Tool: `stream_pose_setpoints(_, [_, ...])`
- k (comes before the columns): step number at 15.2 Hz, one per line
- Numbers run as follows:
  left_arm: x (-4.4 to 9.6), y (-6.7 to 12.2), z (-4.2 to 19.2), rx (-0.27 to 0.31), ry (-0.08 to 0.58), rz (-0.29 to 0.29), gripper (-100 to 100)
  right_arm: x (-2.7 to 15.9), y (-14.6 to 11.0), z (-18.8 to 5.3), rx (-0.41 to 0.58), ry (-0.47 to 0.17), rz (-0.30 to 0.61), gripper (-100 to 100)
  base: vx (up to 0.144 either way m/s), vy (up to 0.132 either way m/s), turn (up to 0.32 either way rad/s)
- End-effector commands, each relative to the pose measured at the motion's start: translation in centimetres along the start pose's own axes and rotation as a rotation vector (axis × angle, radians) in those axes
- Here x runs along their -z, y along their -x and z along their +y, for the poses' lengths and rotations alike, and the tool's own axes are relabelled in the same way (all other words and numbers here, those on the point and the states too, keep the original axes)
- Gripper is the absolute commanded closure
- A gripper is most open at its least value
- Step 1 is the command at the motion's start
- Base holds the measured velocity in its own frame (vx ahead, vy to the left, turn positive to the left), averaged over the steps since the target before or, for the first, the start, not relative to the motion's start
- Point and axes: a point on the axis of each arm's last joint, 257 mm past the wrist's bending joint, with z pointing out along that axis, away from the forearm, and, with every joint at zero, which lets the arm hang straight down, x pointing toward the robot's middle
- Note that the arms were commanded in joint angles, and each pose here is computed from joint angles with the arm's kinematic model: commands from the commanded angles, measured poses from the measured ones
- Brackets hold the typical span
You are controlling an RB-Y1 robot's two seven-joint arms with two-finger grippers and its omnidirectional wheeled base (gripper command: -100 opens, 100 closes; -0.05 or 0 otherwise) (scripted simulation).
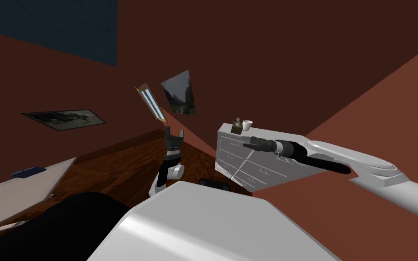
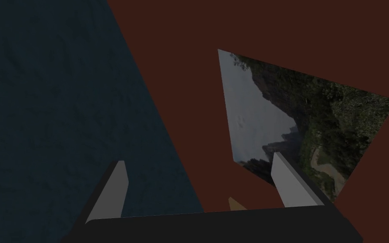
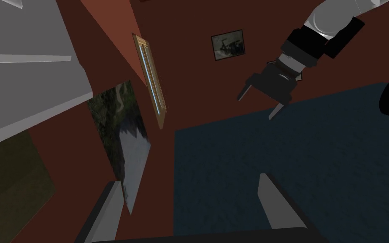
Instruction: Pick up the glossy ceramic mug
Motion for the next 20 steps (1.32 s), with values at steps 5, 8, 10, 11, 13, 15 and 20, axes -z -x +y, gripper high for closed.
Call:
stream_pose_setpoints(5, [0.0, 0.0, 0.0, 0.000, 0.000, 0.000, 0, 1.7, -0.4, -0.9, 0.040, -0.026, 0.146, -100, -0.024, -0.039, 0.160])
stream_pose_setpoints(8, [0.0, 0.0, 0.0, 0.000, 0.000, 0.000, 0, 2.9, -0.6, -1.6, 0.058, -0.046, 0.234, -100, -0.024, -0.042, 0.250])
stream_pose_setpoints(10, [0.0, 0.0, 0.0, 0.000, 0.000, 0.000, 0, 4.0, -0.7, -2.2, 0.065, -0.062, 0.299, -100, -0.018, -0.036, 0.160])
stream_pose_setpoints(11, [0.0, 0.0, 0.0, 0.000, 0.000, 0.000, 0, 4.3, -0.6, -2.3, 0.071, -0.068, 0.315, -100, -0.030, -0.058, 0.336])
stream_pose_setpoints(13, [0.0, 0.0, 0.0, 0.000, 0.000, 0.000, 0, 4.8, -0.5, -2.4, 0.082, -0.080, 0.346, -100, -0.018, -0.040, 0.090])
stream_pose_setpoints(15, [0.0, 0.0, 0.0, 0.000, 0.000, 0.000, 0, 6.1, -0.5, -3.0, 0.086, -0.103, 0.411, -100, -0.021, -0.045, 0.319])
stream_pose_setpoints(20, [0.0, 0.0, 0.0, 0.000, 0.000, 0.000, 0, 8.7, 0.1, -3.7, 0.107, -0.157, 0.533, -100, -0.018, -0.037, 0.194])
